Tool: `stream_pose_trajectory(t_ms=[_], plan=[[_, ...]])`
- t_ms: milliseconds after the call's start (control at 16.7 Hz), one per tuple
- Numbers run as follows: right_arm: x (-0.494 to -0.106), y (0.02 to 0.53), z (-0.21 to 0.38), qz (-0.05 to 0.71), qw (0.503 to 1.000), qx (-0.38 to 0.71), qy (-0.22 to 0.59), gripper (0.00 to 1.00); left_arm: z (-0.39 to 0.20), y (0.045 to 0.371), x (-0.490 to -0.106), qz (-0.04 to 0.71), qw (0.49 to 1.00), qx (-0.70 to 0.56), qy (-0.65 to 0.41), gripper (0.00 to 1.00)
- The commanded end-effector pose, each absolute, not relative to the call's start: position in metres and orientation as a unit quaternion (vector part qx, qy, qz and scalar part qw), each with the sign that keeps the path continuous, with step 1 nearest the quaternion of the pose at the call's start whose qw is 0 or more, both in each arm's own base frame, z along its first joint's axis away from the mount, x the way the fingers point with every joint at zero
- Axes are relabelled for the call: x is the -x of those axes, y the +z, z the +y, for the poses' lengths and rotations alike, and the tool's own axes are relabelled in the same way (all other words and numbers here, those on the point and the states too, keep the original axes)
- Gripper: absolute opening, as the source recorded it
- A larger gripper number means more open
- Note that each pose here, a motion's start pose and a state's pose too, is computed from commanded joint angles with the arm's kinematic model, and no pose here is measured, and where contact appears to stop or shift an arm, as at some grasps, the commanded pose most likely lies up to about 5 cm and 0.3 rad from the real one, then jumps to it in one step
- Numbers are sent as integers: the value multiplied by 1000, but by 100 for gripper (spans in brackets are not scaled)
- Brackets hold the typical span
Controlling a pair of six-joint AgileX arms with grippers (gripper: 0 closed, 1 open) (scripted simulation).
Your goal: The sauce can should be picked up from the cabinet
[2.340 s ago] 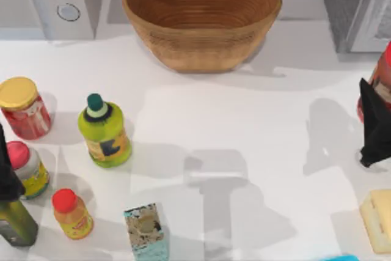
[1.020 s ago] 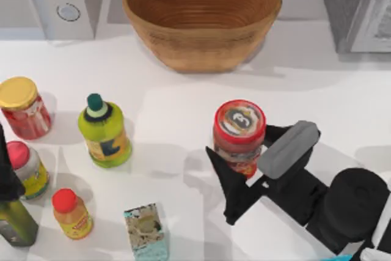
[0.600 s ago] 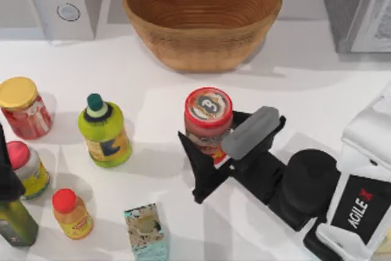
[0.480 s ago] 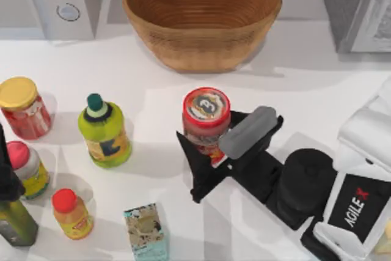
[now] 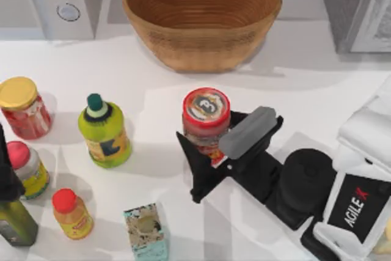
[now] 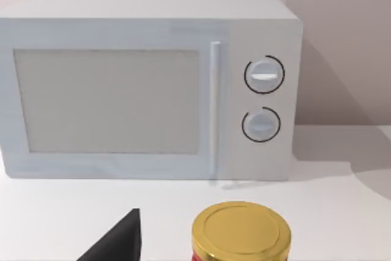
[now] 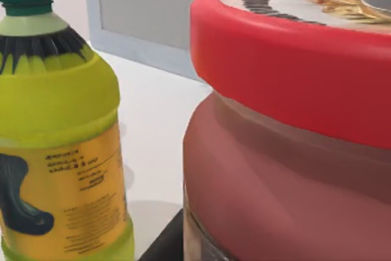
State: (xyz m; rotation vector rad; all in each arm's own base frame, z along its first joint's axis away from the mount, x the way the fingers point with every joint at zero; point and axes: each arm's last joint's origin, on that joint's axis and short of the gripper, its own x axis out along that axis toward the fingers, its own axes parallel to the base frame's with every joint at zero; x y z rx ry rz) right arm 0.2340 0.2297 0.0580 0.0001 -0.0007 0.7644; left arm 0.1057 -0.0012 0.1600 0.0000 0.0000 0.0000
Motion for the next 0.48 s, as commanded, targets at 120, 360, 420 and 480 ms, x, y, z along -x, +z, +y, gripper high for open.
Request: stream_pose_trajectory(t_ms=[120,360,420,480], plan=[[-234,58,230,0,928,0,373,53,-1,160,-106,0,1000,0,0,100],[-234,58,230,0,928,0,373,83,-1,160,-106,0,1000,0,0,100],[-234,58,230,0,928,0,373,90,-1,160,-106,0,1000,0,0,100],[-234,58,230,0,928,0,373,98,-1,160,-106,0,1000,0,0,100]])
